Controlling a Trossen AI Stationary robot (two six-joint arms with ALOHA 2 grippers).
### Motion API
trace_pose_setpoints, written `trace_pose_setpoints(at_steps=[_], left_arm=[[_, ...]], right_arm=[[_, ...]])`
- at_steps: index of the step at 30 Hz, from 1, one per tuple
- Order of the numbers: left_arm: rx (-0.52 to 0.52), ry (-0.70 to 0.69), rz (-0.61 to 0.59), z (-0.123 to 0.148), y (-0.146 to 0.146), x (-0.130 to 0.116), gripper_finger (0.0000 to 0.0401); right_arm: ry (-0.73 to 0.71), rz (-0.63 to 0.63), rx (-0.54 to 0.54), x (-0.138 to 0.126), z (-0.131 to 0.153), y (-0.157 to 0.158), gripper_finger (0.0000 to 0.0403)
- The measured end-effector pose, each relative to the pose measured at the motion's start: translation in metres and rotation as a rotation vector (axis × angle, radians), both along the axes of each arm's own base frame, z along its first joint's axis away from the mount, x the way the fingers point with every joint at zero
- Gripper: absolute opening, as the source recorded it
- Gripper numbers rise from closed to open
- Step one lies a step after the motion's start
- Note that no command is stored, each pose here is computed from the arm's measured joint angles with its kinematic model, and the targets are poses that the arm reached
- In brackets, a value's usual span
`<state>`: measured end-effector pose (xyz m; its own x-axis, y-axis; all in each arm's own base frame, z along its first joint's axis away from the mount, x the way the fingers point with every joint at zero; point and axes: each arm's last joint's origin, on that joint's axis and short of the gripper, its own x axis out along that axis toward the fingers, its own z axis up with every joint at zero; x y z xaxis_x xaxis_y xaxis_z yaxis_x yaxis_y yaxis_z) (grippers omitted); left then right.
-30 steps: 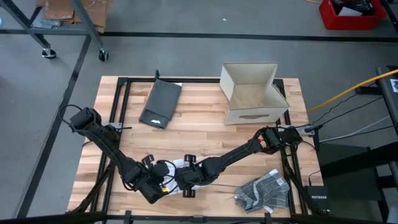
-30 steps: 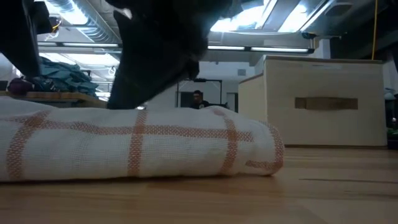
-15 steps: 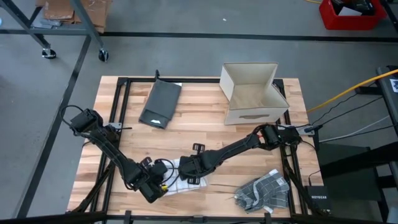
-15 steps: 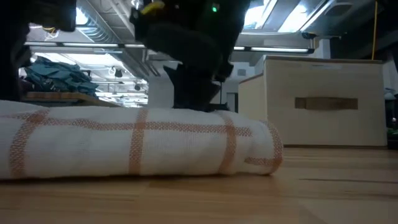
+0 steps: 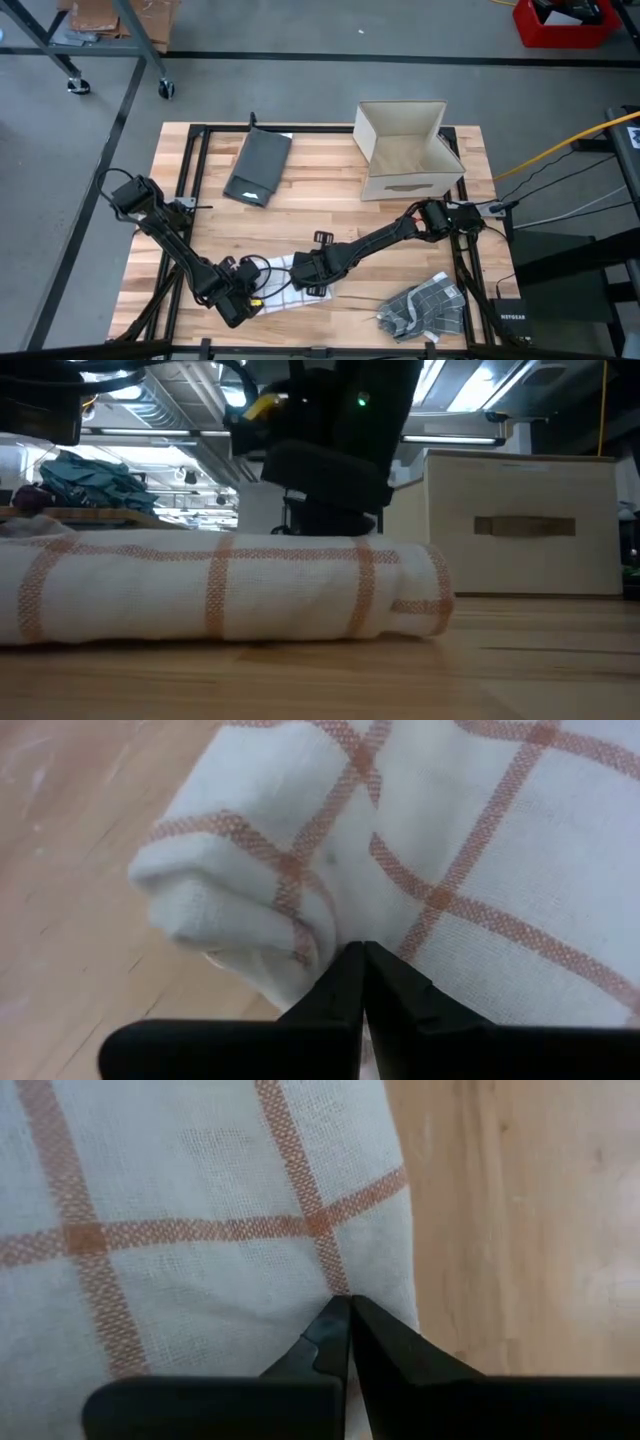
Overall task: Fold towel
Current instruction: Fold the white kitchen towel
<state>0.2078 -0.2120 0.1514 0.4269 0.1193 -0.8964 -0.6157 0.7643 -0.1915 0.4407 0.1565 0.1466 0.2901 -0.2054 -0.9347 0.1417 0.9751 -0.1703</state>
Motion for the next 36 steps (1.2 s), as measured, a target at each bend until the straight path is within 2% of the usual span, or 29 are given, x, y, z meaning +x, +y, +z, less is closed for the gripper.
trace_pose_setpoints(at_steps=[5, 9, 15, 19, 22, 30, 36], left_arm=[[-0.013, -0.021, -0.017, 0.011, 0.002, -0.002, 0.0001], [-0.023, -0.088, -0.019, 0.027, 0.006, -0.003, 0.0001], [-0.087, -0.193, -0.024, 0.041, 0.003, 0.000, 0.0001], [-0.129, -0.272, -0.086, 0.041, -0.007, 0.009, 0.0001], [-0.127, -0.298, -0.115, 0.038, -0.011, 0.013, 0.0001], [-0.104, -0.257, -0.084, 0.014, -0.017, 0.019, 0.0000], [-0.107, -0.230, -0.067, 0.000, -0.023, 0.019, 0.0000]], right_arm=[[-0.040, 0.010, -0.004, 0.006, 0.016, 0.002, 0.0021], [-0.090, 0.039, -0.002, 0.014, 0.034, 0.004, 0.0021], [-0.119, 0.092, 0.114, 0.017, 0.056, 0.016, 0.0021], [-0.092, 0.141, 0.187, 0.012, 0.056, 0.030, 0.0021], [-0.077, 0.173, 0.203, 0.006, 0.054, 0.043, 0.0021], [-0.070, 0.202, 0.185, -0.001, 0.050, 0.061, 0.0021], [-0.045, 0.200, 0.171, -0.005, 0.029, 0.061, 0.0021]])
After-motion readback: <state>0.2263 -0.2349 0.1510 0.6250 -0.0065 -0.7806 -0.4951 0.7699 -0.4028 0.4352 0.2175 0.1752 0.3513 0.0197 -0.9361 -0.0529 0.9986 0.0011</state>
